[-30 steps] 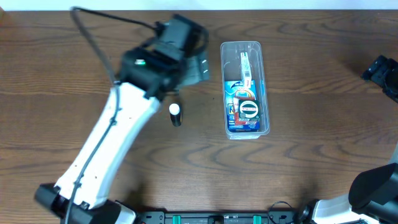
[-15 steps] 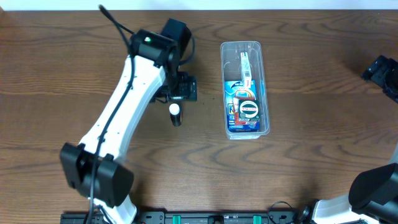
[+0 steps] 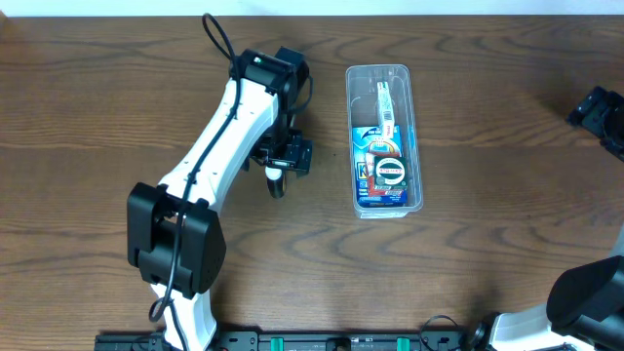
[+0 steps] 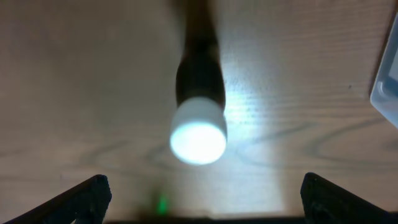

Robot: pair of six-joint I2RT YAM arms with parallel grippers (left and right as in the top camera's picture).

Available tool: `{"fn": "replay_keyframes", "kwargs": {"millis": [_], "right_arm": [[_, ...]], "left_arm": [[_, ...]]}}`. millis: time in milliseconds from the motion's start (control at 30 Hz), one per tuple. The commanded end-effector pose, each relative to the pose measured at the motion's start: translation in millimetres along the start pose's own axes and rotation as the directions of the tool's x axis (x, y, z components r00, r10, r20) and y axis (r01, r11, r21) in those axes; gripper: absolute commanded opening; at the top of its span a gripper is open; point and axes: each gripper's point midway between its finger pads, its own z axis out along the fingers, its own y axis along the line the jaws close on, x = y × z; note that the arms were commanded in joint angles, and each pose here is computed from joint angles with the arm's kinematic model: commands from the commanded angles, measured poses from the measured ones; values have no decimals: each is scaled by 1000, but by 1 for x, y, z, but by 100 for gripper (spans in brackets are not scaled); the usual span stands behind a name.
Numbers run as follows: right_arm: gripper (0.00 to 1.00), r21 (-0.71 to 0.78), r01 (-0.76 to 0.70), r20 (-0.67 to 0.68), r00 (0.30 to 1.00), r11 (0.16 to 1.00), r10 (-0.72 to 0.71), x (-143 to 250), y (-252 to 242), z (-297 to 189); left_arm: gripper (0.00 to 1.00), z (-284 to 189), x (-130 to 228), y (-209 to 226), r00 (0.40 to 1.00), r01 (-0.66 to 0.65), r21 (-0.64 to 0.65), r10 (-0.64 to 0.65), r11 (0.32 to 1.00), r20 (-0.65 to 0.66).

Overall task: Pack container
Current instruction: 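Release the box and move the left gripper to the dark bottle, then lower the left gripper around the bottle cap and grasp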

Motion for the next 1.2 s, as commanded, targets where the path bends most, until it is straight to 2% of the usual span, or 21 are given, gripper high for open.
{"fn": "replay_keyframes", "kwargs": {"millis": [0, 167, 433, 767, 1167], "right_arm": [[99, 9, 1, 12, 1000, 1000, -1, -2, -4, -3], [99, 9, 1, 12, 1000, 1000, -1, -2, -4, -3], [99, 9, 0, 12, 1000, 1000, 0, -2, -5, -3], [99, 10, 0, 11, 1000, 1000, -1, -2, -5, -3], [99, 9, 1, 11, 1000, 1000, -1, -2, -4, -3]], "left_arm": [[98, 14, 0, 4, 1000, -30, 8, 30, 1000, -10], [98, 35, -2, -2, 998, -55, 41, 56, 998, -11], [98, 59, -4, 8, 1000, -15, 67, 16, 998, -14], [98, 63, -25, 8, 998, -3, 102, -4, 995, 69], [98, 76, -21, 5, 998, -3, 124, -4, 992, 56]]}}
